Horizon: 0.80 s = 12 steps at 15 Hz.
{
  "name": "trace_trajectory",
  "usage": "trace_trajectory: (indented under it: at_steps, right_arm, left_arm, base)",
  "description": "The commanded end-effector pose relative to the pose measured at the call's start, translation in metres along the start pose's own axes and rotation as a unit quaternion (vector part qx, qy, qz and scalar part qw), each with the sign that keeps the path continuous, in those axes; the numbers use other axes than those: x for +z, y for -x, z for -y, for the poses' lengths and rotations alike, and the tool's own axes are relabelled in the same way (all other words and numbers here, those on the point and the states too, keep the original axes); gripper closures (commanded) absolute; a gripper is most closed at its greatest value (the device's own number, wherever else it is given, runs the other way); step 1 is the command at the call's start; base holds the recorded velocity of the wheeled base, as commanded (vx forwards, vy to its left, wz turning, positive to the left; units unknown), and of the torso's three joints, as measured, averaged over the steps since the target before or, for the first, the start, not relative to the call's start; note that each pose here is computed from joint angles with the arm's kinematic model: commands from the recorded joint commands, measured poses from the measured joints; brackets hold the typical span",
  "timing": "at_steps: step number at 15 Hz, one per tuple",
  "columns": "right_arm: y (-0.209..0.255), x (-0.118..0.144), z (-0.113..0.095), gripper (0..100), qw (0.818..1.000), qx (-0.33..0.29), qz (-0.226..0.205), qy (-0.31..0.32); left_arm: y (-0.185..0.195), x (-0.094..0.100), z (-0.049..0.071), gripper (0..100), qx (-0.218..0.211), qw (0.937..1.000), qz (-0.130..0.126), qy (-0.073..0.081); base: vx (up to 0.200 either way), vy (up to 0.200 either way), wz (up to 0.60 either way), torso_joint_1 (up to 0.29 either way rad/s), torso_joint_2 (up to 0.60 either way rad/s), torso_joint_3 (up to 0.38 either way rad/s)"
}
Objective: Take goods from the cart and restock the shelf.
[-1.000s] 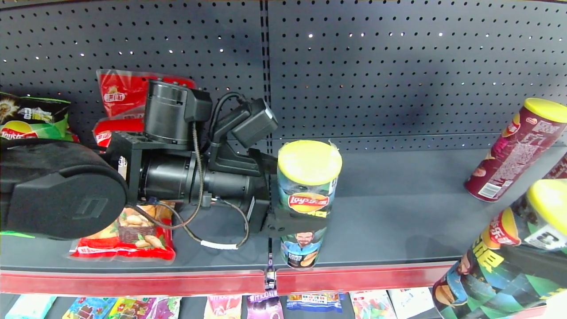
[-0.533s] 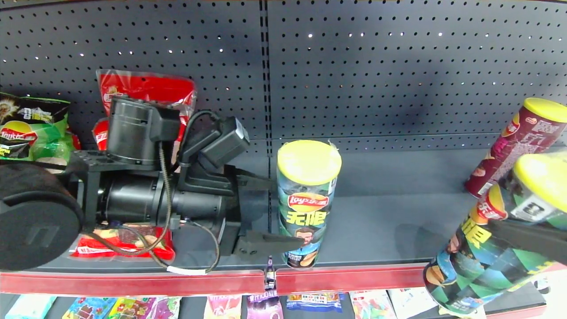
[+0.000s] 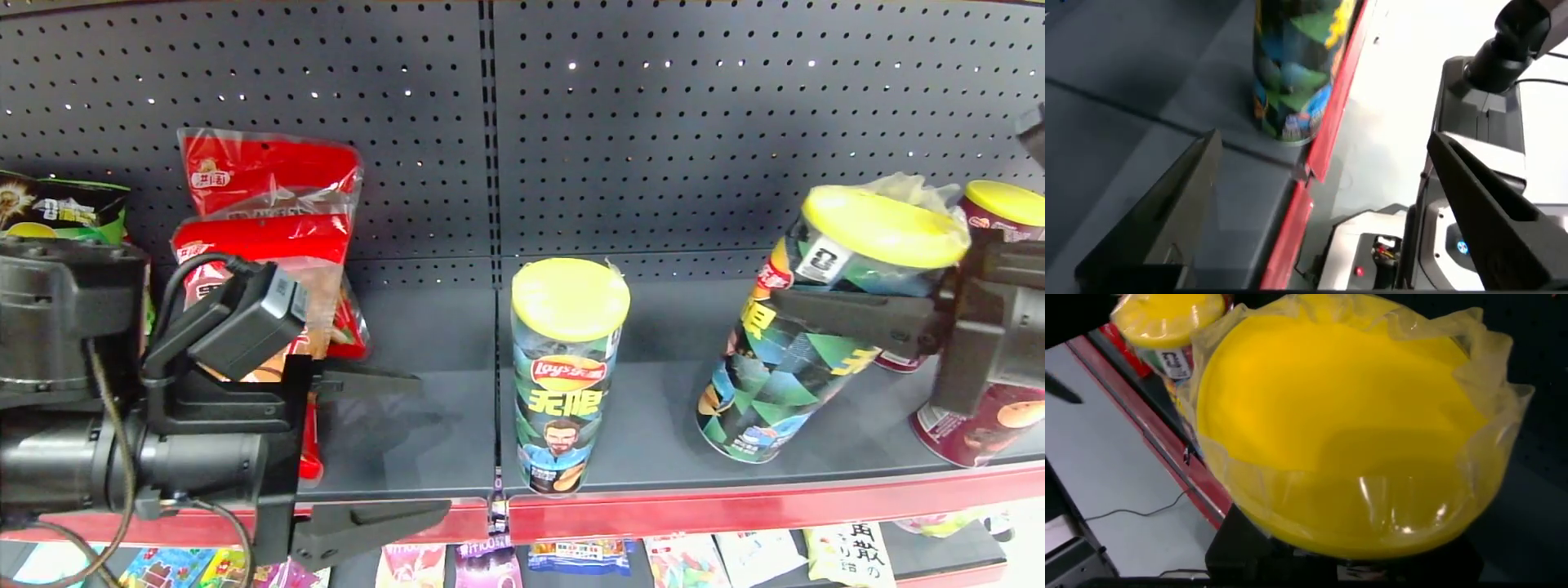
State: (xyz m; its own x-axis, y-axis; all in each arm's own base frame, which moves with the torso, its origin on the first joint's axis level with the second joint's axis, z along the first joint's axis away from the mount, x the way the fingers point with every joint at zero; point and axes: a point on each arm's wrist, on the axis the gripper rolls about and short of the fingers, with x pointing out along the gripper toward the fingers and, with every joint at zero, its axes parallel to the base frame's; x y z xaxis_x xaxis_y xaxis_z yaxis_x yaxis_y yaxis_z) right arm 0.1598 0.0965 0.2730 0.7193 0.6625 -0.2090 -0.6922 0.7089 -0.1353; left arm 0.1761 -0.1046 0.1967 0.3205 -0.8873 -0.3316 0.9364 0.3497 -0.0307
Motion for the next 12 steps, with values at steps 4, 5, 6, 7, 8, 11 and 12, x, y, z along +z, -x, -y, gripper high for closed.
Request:
trace_trajectory:
  at_steps: [4,5,6,7,8,11,12]
  right_arm:
    - [-0.068,0.009,0.017,100,0.999,0.027,-0.025,-0.008]
    - [-0.077,0.011,0.020,100,0.999,0.031,-0.024,-0.008]
    - [-0.086,0.012,0.025,100,0.999,0.028,-0.027,-0.010]
    - [-0.095,0.011,0.027,100,0.999,0.028,-0.031,-0.011]
    - [-0.102,0.011,0.029,100,0.999,0.028,-0.032,-0.011]
    - [-0.120,0.013,0.034,100,0.999,0.027,-0.020,-0.007]
    - [-0.129,0.015,0.036,100,1.000,0.025,-0.012,-0.005]
  left_arm:
    - [0.055,-0.016,0.045,0,0.076,0.9959,0.042,0.026]
    - [0.061,-0.020,0.050,0,0.087,0.9944,0.047,0.037]
    - [0.065,-0.022,0.054,0,0.094,0.9932,0.053,0.044]
    - [0.068,-0.023,0.057,0,0.098,0.9925,0.058,0.045]
    - [0.068,-0.024,0.058,0,0.099,0.9924,0.058,0.045]
    - [0.069,-0.024,0.058,0,0.102,0.9921,0.058,0.044]
    - [0.068,-0.024,0.058,0,0.102,0.9921,0.057,0.045]
  base:
    - [0.000,0.000,0.00,0.000,0.00,0.000]
    - [0.000,0.000,0.00,0.000,0.00,0.000]
    - [0.000,0.000,0.00,0.000,0.00,0.000]
    - [0.000,0.000,0.00,0.000,0.00,0.000]
    - [0.000,0.000,0.00,0.000,0.00,0.000]
    - [0.000,0.000,0.00,0.000,0.00,0.000]
    - [0.000,0.000,0.00,0.000,0.00,0.000]
